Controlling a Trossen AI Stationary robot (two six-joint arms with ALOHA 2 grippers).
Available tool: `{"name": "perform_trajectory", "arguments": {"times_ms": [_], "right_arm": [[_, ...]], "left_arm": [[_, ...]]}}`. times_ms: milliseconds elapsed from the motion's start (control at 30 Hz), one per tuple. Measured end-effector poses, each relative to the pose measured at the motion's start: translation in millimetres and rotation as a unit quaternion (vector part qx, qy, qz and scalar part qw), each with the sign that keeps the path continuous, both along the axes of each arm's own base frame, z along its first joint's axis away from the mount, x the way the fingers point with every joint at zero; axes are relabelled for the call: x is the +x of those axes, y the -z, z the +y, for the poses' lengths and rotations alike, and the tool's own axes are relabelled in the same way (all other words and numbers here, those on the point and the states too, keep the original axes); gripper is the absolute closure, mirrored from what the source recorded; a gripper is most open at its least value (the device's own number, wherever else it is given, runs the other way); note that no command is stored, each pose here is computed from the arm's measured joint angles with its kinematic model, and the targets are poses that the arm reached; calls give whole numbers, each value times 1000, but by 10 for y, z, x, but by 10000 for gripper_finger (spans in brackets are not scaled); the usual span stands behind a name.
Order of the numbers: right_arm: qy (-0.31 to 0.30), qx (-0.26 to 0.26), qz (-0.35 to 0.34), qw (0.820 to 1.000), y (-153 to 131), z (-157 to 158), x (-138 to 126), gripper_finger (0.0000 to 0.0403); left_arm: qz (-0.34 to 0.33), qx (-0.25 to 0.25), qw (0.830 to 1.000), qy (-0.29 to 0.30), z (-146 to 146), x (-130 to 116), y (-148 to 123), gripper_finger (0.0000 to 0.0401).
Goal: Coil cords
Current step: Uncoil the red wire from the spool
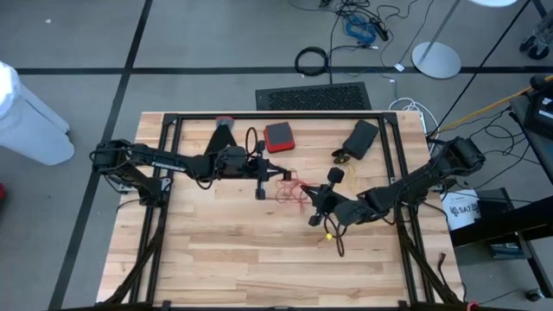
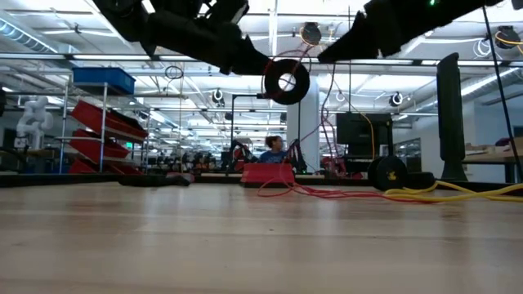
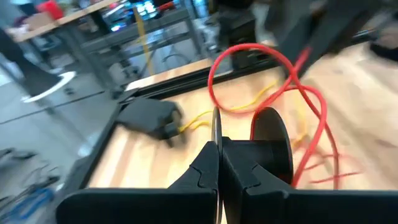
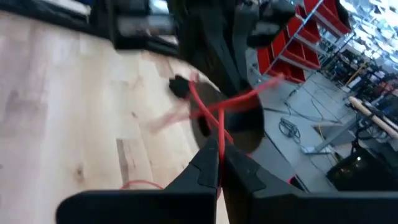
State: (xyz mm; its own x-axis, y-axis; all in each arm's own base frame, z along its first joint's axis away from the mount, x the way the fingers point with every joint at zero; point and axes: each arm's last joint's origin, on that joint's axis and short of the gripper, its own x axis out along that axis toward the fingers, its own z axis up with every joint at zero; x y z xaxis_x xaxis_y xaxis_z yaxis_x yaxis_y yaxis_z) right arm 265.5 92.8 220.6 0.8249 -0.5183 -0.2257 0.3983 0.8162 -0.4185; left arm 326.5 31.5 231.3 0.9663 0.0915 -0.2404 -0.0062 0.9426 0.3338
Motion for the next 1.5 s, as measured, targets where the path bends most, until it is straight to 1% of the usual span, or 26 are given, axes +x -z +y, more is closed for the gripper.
{"name": "perform_trajectory", "arguments": {"times_ms": [167,300,533,667,800,933,1100,1167,1267,1367,1500], "right_arm": [[-37,-8,-32,999,-122,137,-39,403],[-76,-3,-37,996,-141,242,-69,403],[-122,54,-37,990,-98,380,-132,403],[-146,99,-26,984,-51,431,-163,403],[-159,137,-7,978,5,466,-197,403],[-168,161,14,972,54,497,-234,403],[-161,177,50,970,130,507,-294,403],[-151,181,67,969,156,490,-326,403],[-131,185,75,971,153,453,-370,403],[-106,171,71,977,118,408,-413,403],[-67,147,85,983,89,316,-517,403]], "left_arm": [[1,17,998,-62,74,-9,-2,401],[2,25,995,-100,125,-19,-2,401],[0,45,987,-157,191,-32,-16,401],[-16,53,983,-176,204,-37,-59,401],[-35,61,980,-189,211,-71,-166,401],[-55,70,975,-205,214,-136,-317,401],[-87,92,967,-220,212,-281,-557,401],[-101,96,965,-223,204,-345,-652,401],[-122,96,962,-225,191,-432,-773,401],[-132,95,961,-223,173,-489,-841,401],[-131,94,963,-216,124,-551,-892,401]]}}
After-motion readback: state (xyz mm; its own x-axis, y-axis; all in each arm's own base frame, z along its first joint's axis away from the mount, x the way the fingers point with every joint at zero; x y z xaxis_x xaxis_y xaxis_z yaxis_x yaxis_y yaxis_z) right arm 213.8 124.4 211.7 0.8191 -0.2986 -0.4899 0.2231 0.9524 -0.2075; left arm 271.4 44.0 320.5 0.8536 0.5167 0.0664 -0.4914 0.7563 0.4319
